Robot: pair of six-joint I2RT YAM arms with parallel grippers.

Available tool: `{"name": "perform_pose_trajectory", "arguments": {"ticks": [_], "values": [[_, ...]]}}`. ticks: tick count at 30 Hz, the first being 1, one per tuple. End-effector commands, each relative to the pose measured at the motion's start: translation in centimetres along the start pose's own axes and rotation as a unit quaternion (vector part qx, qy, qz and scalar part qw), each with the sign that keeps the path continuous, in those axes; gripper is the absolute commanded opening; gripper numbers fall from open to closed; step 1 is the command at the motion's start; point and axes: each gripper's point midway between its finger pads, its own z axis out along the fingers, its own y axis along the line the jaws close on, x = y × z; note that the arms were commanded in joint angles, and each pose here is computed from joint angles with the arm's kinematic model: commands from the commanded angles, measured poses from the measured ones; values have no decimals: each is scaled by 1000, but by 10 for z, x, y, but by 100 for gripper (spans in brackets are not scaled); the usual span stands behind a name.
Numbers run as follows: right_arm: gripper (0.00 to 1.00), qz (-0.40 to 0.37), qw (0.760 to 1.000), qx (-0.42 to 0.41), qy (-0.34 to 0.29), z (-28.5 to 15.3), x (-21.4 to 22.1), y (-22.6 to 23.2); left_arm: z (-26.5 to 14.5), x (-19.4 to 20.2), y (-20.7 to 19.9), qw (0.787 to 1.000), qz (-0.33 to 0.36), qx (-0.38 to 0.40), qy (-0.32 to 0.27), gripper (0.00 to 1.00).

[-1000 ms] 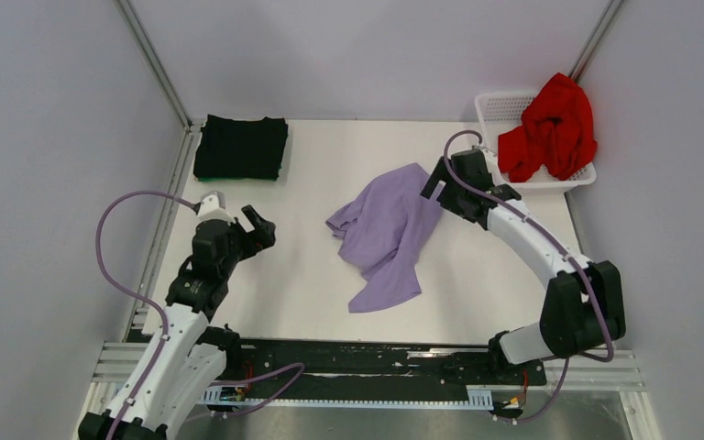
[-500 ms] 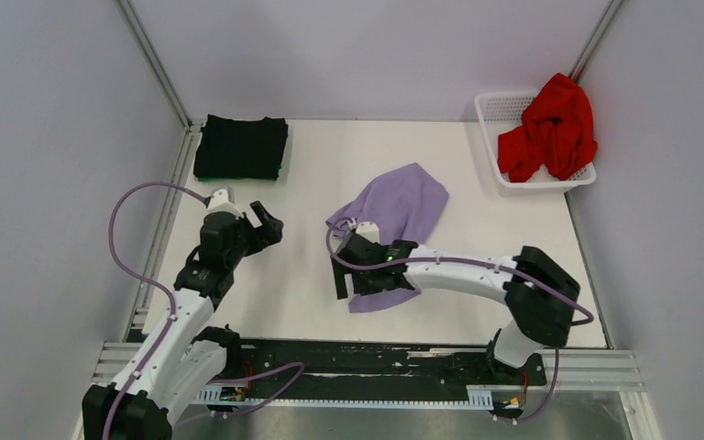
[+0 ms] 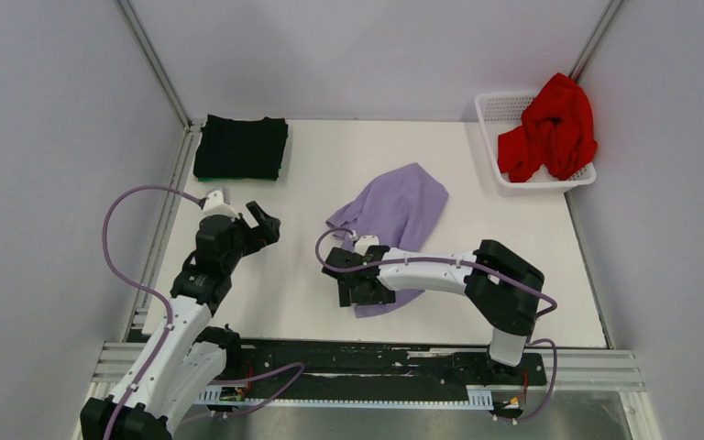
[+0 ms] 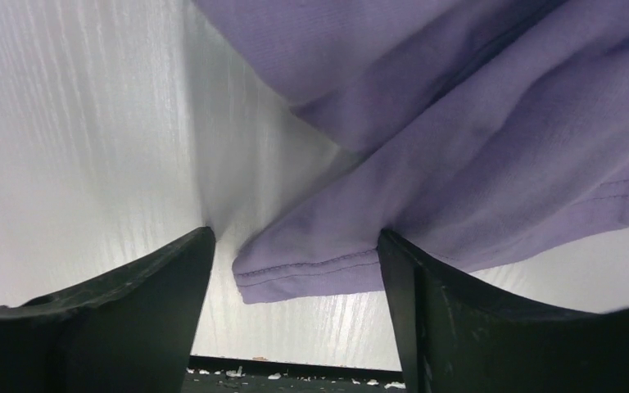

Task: Fold and stack the t-shirts
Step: Flatten out the tshirt

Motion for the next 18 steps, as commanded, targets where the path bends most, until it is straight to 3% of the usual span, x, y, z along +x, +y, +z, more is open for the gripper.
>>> {"name": "perform_pose_trajectory", "arguments": {"ticks": [1,4,12,14,18], "values": [[70,22,998,50,20,13,17,-23,-1,-8,0,1000,-1,0,-17,100],[50,19,997,72,17,19,18,-32,-1,-8,0,1000,-1,-2,-16,100],[7,36,994,99,-21,15,0,-50,-2,-8,0,1000,1,-2,-14,100],[0,41,993,103,-36,10,-8,-57,-2,-8,0,1000,1,-2,-13,100],[0,54,989,91,-99,-16,-41,-67,-2,-7,-4,1000,0,8,-10,100]]}}
